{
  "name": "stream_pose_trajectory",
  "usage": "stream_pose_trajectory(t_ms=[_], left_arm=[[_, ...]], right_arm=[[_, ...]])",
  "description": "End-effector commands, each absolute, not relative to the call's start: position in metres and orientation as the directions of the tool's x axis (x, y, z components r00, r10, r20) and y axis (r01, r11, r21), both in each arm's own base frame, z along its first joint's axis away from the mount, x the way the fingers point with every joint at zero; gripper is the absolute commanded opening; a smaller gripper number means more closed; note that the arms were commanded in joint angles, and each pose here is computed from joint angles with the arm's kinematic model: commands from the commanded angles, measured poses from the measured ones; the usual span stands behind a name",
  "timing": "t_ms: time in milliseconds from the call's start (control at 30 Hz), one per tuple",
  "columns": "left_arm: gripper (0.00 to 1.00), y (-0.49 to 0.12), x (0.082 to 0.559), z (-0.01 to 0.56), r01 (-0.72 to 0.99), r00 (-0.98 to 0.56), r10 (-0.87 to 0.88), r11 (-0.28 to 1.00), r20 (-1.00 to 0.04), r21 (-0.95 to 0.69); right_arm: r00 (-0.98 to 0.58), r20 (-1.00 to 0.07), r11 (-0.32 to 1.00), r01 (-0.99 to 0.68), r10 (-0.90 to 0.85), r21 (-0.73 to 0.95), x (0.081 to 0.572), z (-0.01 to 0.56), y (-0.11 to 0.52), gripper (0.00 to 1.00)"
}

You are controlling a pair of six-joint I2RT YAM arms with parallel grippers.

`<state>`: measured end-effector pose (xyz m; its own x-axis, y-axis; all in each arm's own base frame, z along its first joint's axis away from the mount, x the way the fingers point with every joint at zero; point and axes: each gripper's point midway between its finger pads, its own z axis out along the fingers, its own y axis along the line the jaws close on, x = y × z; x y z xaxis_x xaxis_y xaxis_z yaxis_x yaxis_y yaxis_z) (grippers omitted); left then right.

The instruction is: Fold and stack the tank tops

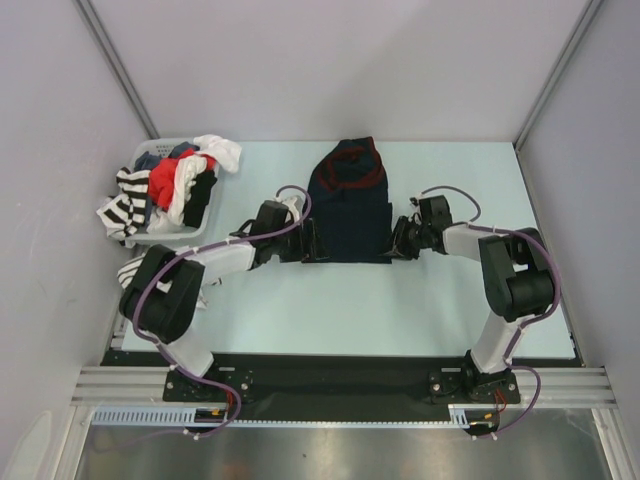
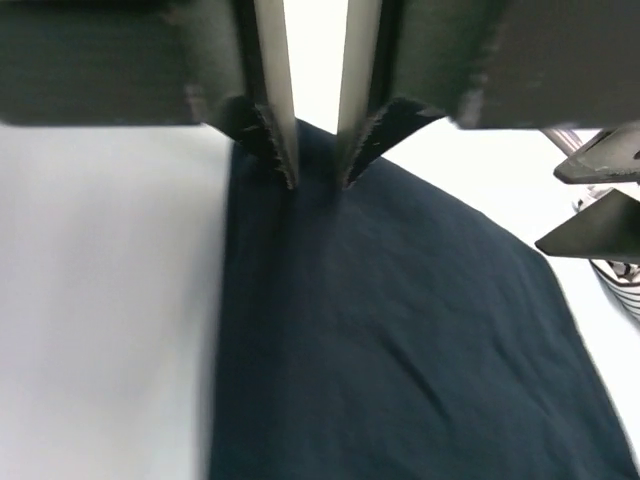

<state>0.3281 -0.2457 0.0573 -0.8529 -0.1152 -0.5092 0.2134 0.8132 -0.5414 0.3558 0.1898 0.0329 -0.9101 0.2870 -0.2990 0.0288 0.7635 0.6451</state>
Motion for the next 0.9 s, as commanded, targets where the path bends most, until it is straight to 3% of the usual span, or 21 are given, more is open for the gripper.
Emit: stream_pose_trajectory(t_ms=[0, 133, 233, 367, 433, 533, 667, 867], left_arm=[[0.77, -0.262, 0.340, 0.079, 0.272, -0.811, -0.152, 0.757, -0.565, -0.594], [0.74, -0.242, 0.342, 0.034, 0.143, -0.859, -0.188, 0.805, -0.477, -0.575], [0.72, -0.232, 0.337, 0.025, 0.108, -0.854, -0.224, 0.806, -0.469, -0.581], [0.72, -0.217, 0.334, 0.027, 0.092, -0.844, -0.213, 0.846, -0.492, -0.525], [0.73, -0.209, 0.333, 0.032, 0.078, -0.830, -0.221, 0.864, -0.512, -0.498], [0.78, -0.202, 0.324, 0.046, 0.085, -0.805, -0.223, 0.874, -0.550, -0.479], [0.80, -0.198, 0.315, 0.048, 0.095, -0.800, -0.204, 0.886, -0.565, -0.454], [0.76, -0.201, 0.312, 0.029, 0.083, -0.823, -0.194, 0.889, -0.534, -0.451]], right_arm=[[-0.891, -0.326, 0.731, 0.008, 0.315, 0.682, 0.362, 0.037, 0.190, 0.24], [-0.892, -0.251, 0.714, 0.107, 0.377, 0.692, 0.355, 0.009, 0.171, 0.13], [-0.883, -0.273, 0.708, 0.090, 0.382, 0.701, 0.353, 0.016, 0.168, 0.13], [-0.858, -0.342, 0.737, 0.061, 0.383, 0.673, 0.360, 0.039, 0.160, 0.23], [-0.847, -0.371, 0.751, 0.050, 0.381, 0.659, 0.358, 0.050, 0.157, 0.41], [-0.825, -0.443, 0.806, 0.025, 0.351, 0.592, 0.350, 0.064, 0.151, 0.52], [-0.813, -0.497, 0.858, 0.006, 0.303, 0.514, 0.343, 0.064, 0.147, 0.50], [-0.853, -0.436, 0.840, 0.006, 0.287, 0.543, 0.335, 0.042, 0.160, 0.45]])
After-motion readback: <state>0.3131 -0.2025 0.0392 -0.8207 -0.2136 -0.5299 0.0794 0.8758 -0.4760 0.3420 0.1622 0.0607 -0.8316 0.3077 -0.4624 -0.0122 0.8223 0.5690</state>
